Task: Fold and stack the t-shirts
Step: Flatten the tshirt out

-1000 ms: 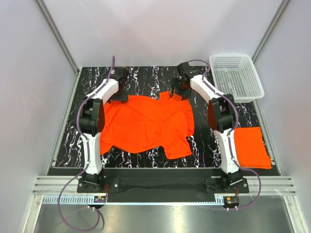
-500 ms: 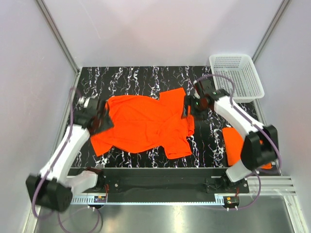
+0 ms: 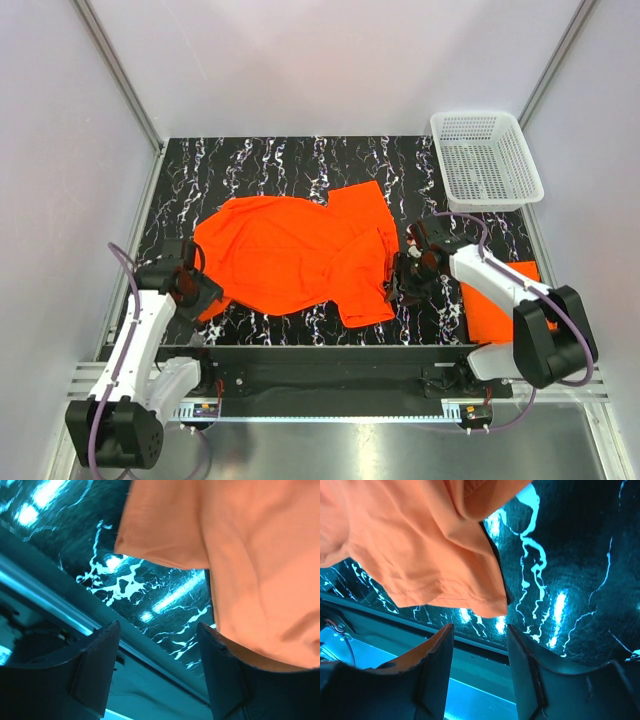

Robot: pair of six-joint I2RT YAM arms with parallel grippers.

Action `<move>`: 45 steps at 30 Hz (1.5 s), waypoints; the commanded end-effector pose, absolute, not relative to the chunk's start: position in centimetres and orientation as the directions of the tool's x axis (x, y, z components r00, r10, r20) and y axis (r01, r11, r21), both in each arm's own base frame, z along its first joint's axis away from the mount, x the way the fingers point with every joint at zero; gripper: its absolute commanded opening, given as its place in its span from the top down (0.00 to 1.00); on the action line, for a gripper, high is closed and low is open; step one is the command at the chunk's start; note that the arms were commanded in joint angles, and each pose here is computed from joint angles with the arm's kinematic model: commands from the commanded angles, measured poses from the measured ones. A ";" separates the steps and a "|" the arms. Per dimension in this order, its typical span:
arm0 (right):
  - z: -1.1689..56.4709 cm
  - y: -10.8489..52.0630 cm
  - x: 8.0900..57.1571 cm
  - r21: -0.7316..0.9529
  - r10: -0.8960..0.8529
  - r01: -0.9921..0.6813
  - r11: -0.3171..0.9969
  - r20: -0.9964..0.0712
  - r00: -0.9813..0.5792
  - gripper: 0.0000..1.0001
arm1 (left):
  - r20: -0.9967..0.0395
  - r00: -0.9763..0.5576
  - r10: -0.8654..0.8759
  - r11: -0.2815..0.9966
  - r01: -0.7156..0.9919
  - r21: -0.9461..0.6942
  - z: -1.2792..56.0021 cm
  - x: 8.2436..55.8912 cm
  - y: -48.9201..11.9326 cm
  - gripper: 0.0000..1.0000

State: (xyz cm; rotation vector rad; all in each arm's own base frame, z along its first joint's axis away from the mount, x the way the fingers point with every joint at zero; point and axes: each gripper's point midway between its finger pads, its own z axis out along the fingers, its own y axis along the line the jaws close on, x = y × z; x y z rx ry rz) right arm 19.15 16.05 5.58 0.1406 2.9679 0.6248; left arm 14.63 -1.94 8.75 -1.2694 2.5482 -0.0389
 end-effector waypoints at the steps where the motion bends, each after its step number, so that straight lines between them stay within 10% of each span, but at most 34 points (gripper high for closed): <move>1: 6.9 16.9 19.8 0.465 0.138 0.054 0.884 -0.149 -0.979 0.47 | -0.180 -0.408 -0.895 0.435 -0.887 -0.155 8.3 14.4 -1.5 0.32; 8: 6.9 17.3 19.6 0.487 0.138 0.060 0.871 -0.126 -0.982 0.46 | -0.121 -0.197 -0.973 0.202 -0.979 -0.028 5.8 12.5 1.3 0.37; 45: 7.4 17.8 19.7 0.523 0.133 0.032 0.852 -0.158 -0.978 0.46 | -0.063 -0.063 -0.996 0.060 -0.997 0.039 1.2 14.7 2.9 0.55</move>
